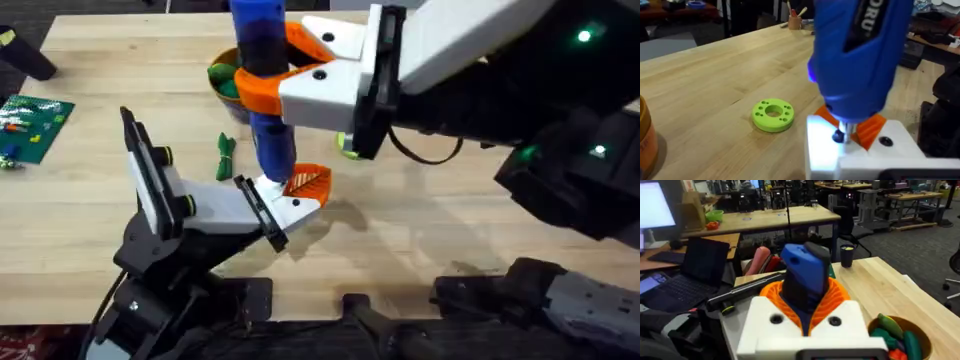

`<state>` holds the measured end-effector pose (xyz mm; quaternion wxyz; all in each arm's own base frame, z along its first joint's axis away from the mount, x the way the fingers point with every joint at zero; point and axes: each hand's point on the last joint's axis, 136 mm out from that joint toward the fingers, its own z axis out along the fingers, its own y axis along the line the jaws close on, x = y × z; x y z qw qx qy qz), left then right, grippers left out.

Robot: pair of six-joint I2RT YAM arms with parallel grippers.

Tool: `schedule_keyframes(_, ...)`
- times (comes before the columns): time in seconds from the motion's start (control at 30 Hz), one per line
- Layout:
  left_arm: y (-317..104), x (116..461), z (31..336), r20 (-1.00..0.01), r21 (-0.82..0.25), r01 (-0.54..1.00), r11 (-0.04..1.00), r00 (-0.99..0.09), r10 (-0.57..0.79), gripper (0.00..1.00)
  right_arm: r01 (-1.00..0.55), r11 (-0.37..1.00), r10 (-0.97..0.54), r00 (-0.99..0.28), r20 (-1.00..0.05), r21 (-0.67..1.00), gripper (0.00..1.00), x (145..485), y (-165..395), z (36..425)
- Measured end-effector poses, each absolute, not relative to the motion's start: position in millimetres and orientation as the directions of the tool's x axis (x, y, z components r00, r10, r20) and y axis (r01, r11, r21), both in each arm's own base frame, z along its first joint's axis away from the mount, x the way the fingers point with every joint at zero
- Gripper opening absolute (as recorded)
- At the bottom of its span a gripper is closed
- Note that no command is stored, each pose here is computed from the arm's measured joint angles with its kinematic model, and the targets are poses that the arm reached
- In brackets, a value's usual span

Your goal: Pick up the gripper from the table and insert it into the empty holder that is missing its gripper. Then pick up a screw, insert it into the mounting hole, and use the screwdriver to tighten it. Finally, clean up the table by picking up the vegetable and placing it into the bucket.

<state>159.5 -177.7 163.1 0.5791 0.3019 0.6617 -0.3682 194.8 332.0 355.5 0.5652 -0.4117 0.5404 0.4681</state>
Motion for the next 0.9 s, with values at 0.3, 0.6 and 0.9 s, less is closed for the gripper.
schedule_keyframes(0.3,-178,160,163,-0.989,-0.138,0.826,0.547,-0.147,-0.027,0.007,-0.977,0.214,0.108,0.004,-0.994,0.019,0.05,193,332,367)
schedule_keyframes(0.6,-178,160,163,-0.989,-0.138,0.826,0.547,-0.147,-0.027,0.007,-0.979,0.201,0.086,-0.014,-0.996,0.031,0.05,191,333,363)
schedule_keyframes(0.9,-178,160,163,-0.989,-0.138,0.826,0.547,-0.147,-0.027,0.007,-0.979,0.205,0.057,0.004,-0.998,0.007,0.05,193,333,356)
